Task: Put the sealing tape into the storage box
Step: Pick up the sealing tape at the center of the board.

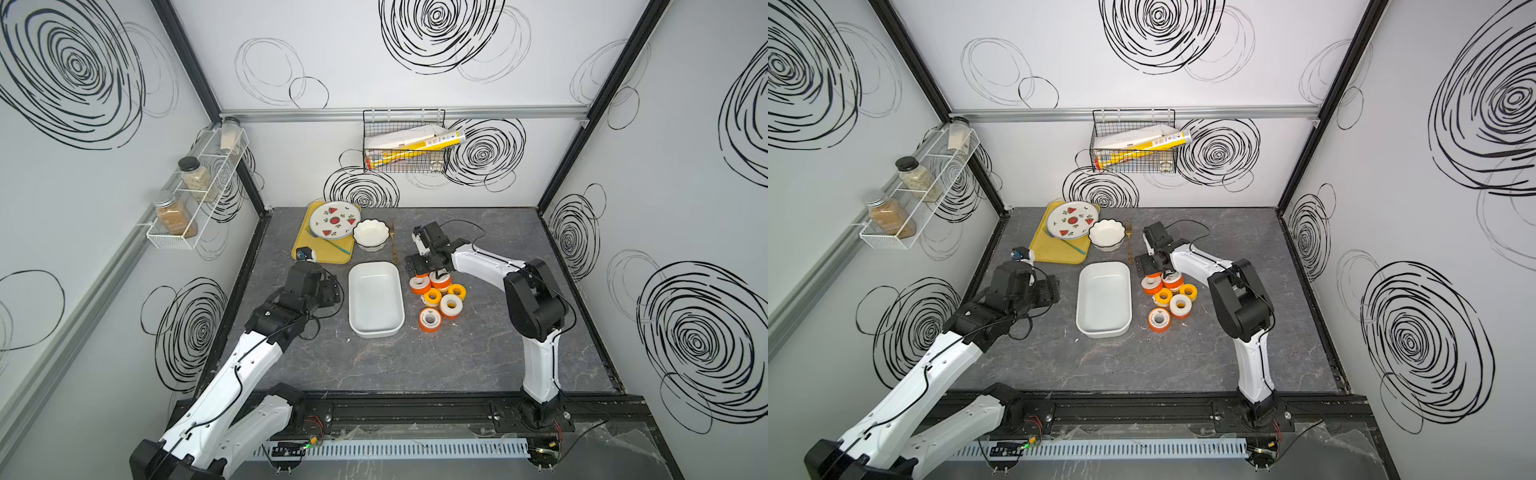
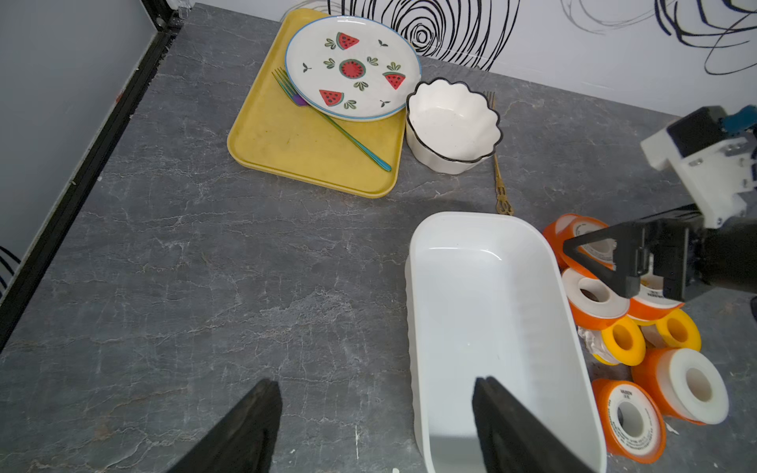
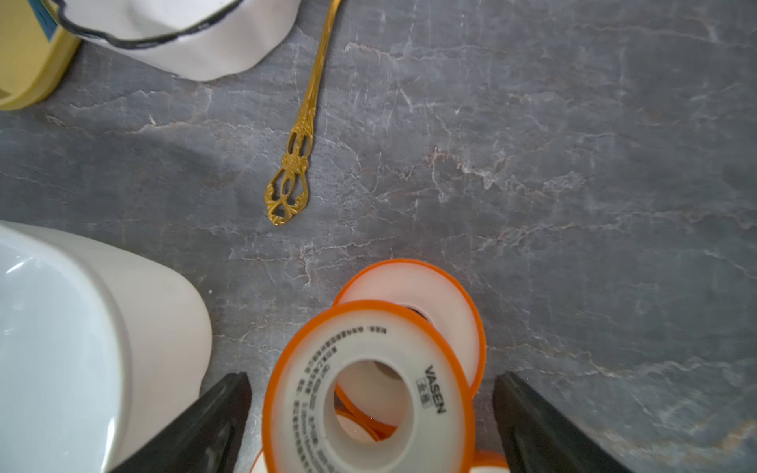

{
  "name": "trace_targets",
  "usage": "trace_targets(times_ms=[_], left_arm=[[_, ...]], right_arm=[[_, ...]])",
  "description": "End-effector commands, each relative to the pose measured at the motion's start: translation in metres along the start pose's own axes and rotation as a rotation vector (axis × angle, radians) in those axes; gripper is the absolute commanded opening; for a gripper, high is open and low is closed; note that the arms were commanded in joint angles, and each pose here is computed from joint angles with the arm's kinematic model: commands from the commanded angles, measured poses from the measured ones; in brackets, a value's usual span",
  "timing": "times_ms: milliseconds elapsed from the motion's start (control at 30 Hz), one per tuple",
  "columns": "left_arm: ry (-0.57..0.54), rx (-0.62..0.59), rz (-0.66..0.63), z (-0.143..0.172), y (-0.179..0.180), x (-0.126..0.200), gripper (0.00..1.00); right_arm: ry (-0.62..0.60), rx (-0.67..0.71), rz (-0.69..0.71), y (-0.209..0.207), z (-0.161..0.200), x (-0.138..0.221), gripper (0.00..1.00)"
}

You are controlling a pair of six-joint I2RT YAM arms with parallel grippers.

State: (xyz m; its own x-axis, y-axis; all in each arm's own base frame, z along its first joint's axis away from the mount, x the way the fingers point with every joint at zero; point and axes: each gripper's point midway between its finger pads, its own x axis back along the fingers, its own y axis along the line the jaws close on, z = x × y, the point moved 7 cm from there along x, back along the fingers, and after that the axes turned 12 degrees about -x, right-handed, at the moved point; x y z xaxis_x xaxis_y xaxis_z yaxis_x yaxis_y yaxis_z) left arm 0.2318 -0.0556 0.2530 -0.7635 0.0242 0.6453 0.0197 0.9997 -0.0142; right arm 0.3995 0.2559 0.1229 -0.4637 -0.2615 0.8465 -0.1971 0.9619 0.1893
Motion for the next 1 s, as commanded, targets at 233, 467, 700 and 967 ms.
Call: trace_targets(times_ms=[233,467,700,967], left_arm=[[-0.01,-0.006,0.002,-0.002,0.0,-0.004,0.8],[-0.006,-0.008,0.0,-0.001,0.0,-0.005,0.8],[-0.007,-0.006,0.001,-0.001,0.0,-0.004,0.8],[-0.01,-0.006,-0.003,-0.001,0.001,-0.004,0.8]], right_arm=[[0.034,0.023,0.03,0.003,0.003,-0.005,0.86],[0.043,0.024,0.024,0.004,0.004,-0.006,0.8],[0.043,0.023,0.015,0.006,0.004,-0.004,0.7],[0.009,0.014,-0.002,0.008,-0.002,0.01,0.61]])
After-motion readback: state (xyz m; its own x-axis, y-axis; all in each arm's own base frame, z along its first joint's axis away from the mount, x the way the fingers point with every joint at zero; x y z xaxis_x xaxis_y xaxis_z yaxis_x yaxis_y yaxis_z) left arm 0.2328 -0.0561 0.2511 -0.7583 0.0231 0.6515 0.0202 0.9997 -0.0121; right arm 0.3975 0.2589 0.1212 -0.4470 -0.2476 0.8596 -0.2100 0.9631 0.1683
